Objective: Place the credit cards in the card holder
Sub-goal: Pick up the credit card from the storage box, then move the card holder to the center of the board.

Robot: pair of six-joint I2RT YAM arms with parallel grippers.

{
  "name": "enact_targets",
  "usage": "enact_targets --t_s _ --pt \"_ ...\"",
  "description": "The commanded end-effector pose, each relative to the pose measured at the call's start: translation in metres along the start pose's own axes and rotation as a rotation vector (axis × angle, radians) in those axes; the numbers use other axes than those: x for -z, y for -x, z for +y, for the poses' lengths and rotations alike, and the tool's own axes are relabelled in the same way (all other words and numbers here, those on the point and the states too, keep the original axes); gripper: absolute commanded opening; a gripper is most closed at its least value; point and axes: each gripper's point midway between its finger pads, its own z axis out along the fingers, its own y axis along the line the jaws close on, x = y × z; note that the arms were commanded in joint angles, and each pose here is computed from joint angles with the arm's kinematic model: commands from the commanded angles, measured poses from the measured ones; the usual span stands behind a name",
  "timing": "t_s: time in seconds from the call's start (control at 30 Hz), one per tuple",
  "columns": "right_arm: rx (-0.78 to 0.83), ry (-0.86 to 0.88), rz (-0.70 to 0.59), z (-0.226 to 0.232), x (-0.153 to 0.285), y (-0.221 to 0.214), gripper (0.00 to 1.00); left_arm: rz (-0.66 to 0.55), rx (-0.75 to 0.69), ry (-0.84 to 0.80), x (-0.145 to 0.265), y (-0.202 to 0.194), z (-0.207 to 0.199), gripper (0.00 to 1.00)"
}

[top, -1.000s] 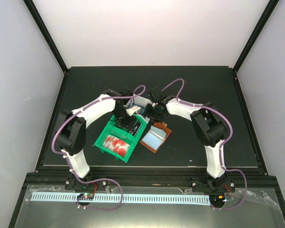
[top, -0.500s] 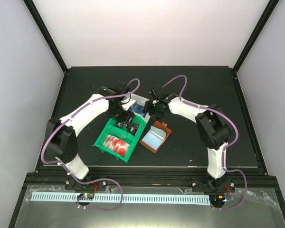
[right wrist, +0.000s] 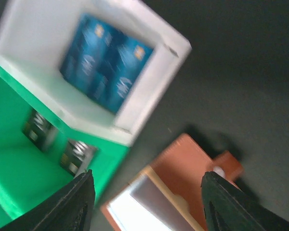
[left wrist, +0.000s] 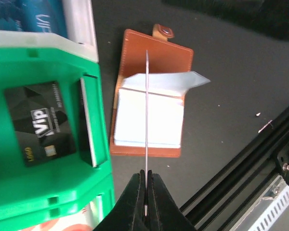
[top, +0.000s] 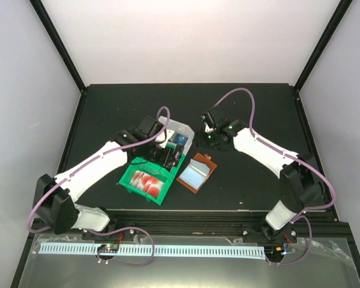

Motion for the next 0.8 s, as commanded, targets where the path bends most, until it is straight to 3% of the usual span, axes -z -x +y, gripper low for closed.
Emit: enact_targets --t_s 0.0,0.3,0.53,0.63,0.77 --pt "0.205 -0.029 0.148 -0.025 0.003 -0.047 0.62 -0.115 0.071 -0.028 0.000 0.008 -0.020 0.02" --pt "0.307 0.104 0.264 -0.025 -0.012 -0.094 0.64 -0.147 0.160 -0.042 -0.012 -0.017 -0.029 0.01" --pt "0.286 0.067 0.245 -0.028 -0.032 -0.097 0.52 -0.142 0.150 -0.041 -0.017 -0.028 -0.038 0.02" --pt "0.246 0.009 0.217 -0.040 -0.036 -0.097 0.38 -0.142 0.140 -0.044 -0.017 -0.030 -0.042 0.02" --pt "0.186 -0.052 0.171 -0.058 -0.038 -0.101 0.12 -0.140 0.121 -0.054 -0.016 -0.033 -0.048 0.01"
